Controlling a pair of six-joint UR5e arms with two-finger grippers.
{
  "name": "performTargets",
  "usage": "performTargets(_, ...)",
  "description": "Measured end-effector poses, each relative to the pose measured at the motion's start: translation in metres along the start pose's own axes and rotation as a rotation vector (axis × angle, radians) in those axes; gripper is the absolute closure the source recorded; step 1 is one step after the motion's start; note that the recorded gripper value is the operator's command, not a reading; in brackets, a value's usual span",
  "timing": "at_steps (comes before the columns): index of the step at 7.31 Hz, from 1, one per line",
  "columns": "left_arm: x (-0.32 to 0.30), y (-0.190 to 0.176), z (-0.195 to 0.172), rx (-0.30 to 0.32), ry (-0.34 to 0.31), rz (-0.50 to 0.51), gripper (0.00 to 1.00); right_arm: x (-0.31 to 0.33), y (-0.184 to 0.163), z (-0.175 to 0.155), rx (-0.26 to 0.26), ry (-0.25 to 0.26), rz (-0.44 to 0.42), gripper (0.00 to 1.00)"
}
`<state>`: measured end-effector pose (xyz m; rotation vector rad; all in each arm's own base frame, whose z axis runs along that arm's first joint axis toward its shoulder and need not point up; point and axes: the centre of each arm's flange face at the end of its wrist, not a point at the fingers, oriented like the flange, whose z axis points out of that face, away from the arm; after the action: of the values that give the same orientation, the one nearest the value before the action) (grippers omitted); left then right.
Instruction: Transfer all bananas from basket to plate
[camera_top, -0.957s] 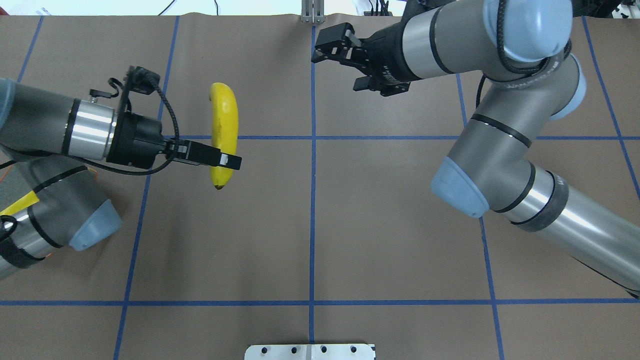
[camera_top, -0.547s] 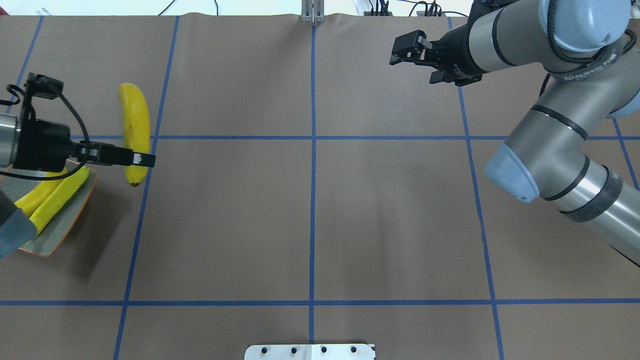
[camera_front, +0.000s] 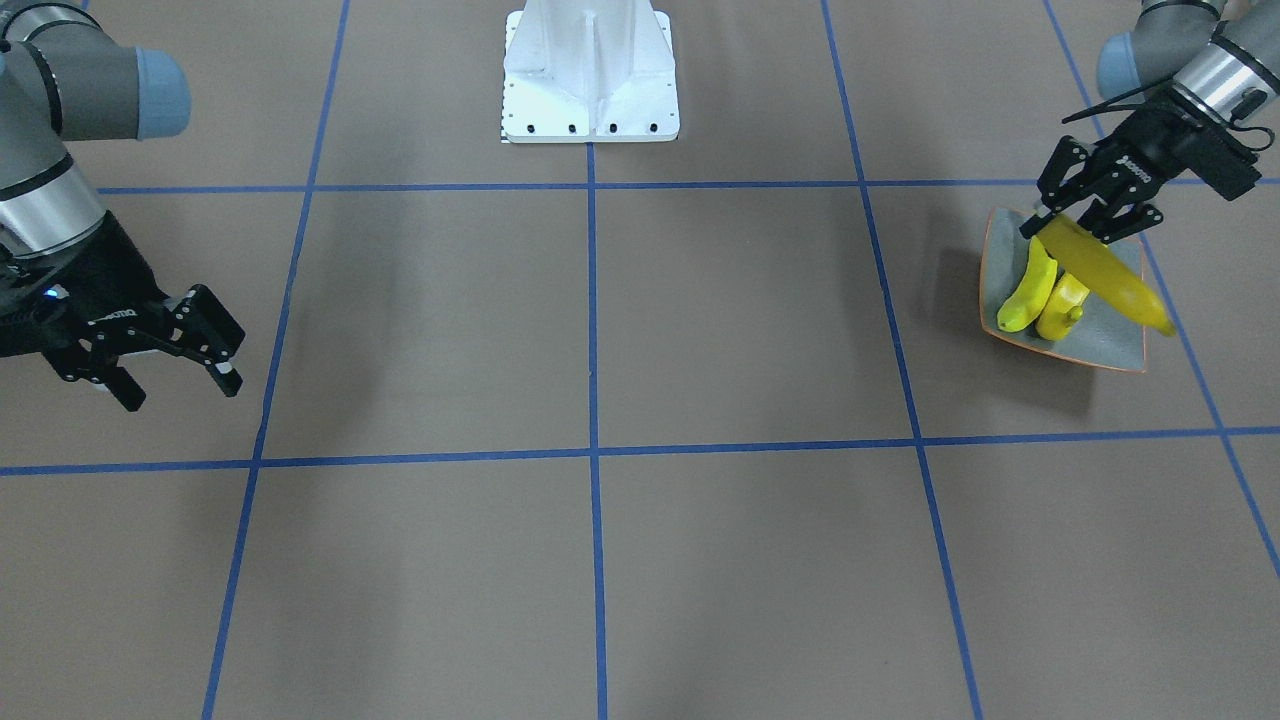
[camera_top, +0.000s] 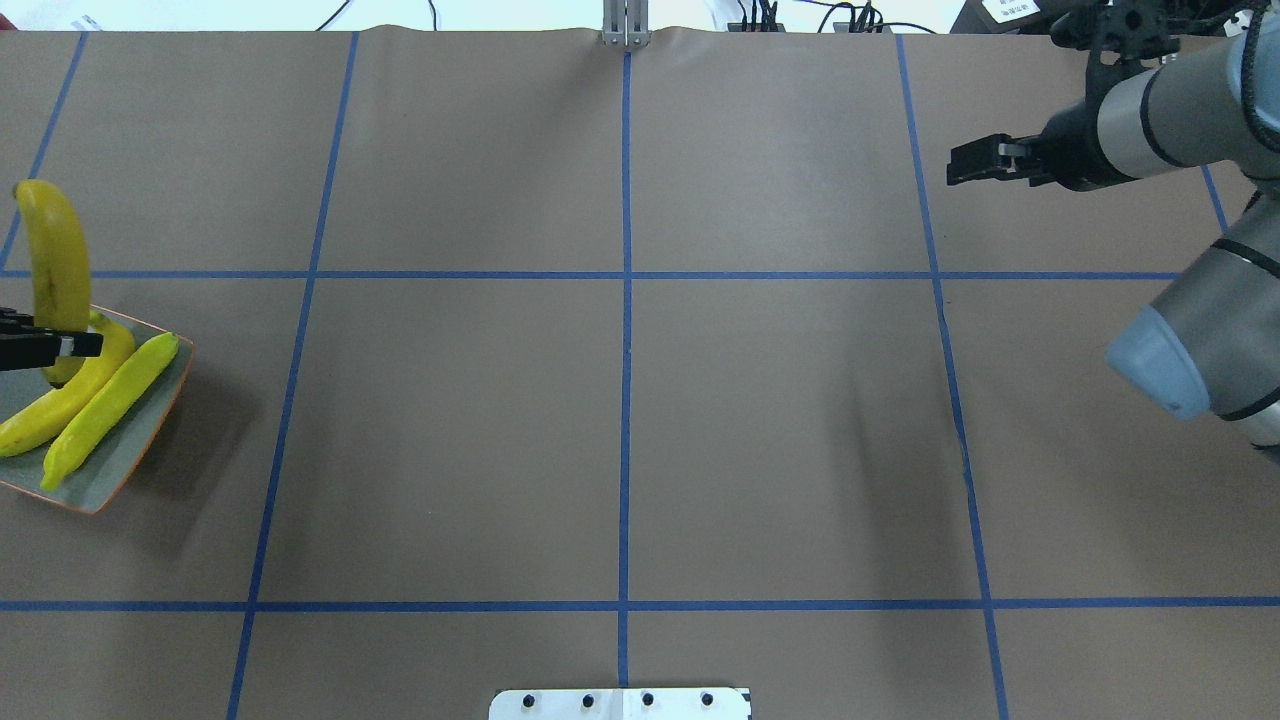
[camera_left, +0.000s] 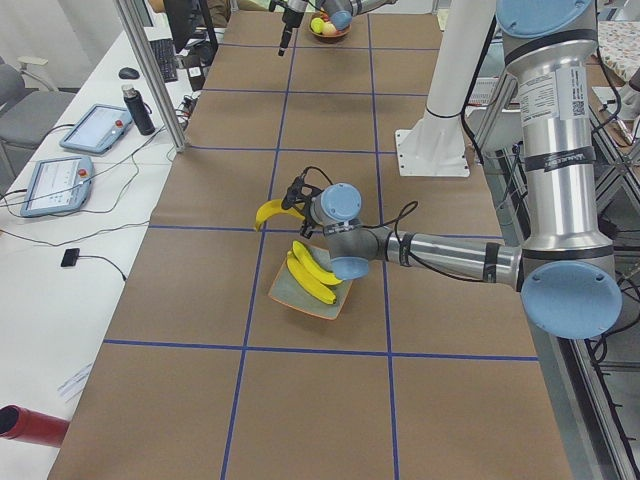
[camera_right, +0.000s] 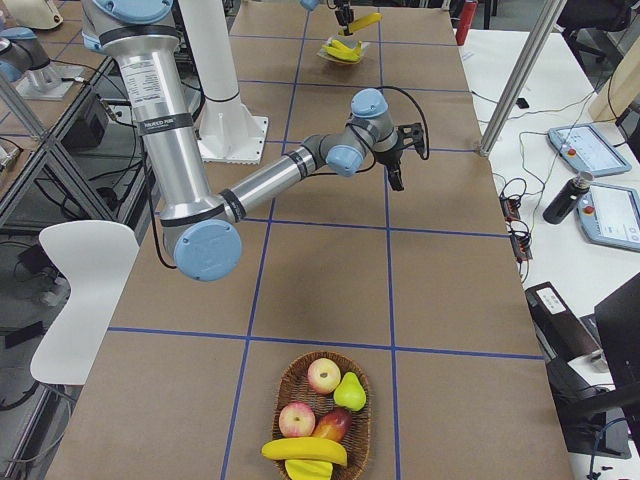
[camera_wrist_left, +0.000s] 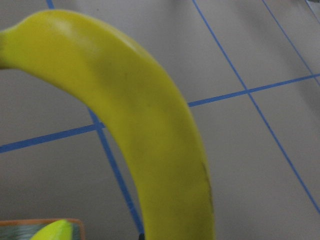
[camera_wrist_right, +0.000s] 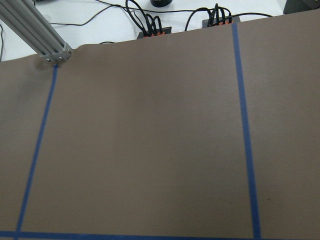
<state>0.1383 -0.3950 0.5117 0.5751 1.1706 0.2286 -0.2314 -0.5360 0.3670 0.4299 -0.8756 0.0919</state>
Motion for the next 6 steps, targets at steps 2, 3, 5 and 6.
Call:
performTargets(2,-0.043,0.011,-0.013,-0.072,-0.143,0.130,1.00,0.059,0.009,-0.009,-0.046,0.027,-0.109,0.00)
performTargets(3,-0.062,0.015,-0.013,-0.111,-0.218,0.187,1.00,0.073,0.011,-0.012,-0.058,0.028,-0.127,0.00)
performTargets(5,-0.094,0.024,-0.006,-0.185,-0.330,0.274,1.00,0.080,0.013,-0.014,-0.065,0.027,-0.135,0.00)
performTargets(6,-0.103,0.031,-0.005,-0.214,-0.345,0.314,1.00,0.081,0.013,-0.014,-0.065,0.027,-0.134,0.00)
